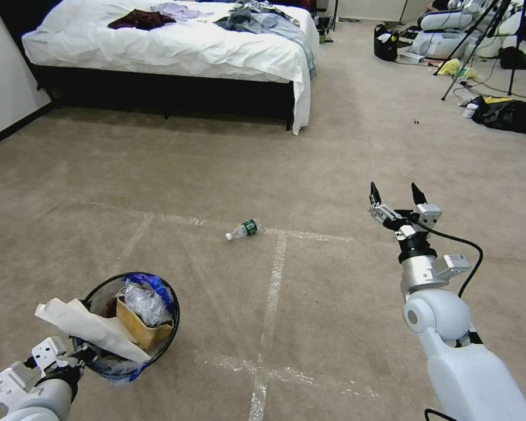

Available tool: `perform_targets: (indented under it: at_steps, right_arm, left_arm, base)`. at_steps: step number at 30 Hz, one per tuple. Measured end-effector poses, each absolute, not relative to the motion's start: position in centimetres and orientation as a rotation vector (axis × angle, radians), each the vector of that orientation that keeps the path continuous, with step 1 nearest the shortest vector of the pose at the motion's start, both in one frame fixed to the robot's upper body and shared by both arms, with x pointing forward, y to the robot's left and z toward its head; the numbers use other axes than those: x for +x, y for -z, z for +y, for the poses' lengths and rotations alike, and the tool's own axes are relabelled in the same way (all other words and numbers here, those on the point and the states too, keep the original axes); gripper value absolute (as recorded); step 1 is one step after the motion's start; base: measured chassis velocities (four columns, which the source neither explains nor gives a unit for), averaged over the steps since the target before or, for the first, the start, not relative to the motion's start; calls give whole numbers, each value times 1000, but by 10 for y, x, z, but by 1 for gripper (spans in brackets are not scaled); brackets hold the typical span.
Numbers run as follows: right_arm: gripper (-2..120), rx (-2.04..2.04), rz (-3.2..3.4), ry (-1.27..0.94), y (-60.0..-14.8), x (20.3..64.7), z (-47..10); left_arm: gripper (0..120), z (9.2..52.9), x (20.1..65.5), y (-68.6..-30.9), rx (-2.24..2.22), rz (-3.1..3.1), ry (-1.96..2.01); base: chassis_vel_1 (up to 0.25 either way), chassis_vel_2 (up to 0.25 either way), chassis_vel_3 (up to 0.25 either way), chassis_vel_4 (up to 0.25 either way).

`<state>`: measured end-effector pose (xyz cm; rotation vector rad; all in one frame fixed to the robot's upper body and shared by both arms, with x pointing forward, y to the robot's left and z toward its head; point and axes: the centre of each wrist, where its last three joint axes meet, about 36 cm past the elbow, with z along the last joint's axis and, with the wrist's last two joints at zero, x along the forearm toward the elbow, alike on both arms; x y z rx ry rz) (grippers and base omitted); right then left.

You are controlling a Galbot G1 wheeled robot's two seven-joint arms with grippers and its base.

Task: Pick up the trash bin and place the garbage on the floor into it.

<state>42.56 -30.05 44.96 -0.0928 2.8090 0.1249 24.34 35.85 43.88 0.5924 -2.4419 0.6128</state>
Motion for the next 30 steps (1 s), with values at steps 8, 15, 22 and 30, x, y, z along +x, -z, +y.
perform_targets:
  at_steps: [8, 15, 22, 30]
  right_arm:
    - [100, -127, 2815, -104, -447, 427, -300]
    - [100, -150, 2824, -99, -443, 428, -294]
    - [100, -151, 2825, -91, -443, 428, -295]
    - [100, -151, 2828, -86, -442, 428, -296]
  left_arm:
    - [0, 365, 243, -440, 617, -2446, -607]
    - [0, 368, 242, -441, 627, -2446, -609]
    - [0, 367, 241, -440, 625, -2444, -612]
    - [0, 367, 242, -441, 622, -2446, -613]
  base:
    - [0, 0, 0, 0]
    - [0, 0, 0, 0]
    - [-108, 110, 102, -93]
    - [-175, 201, 186, -189]
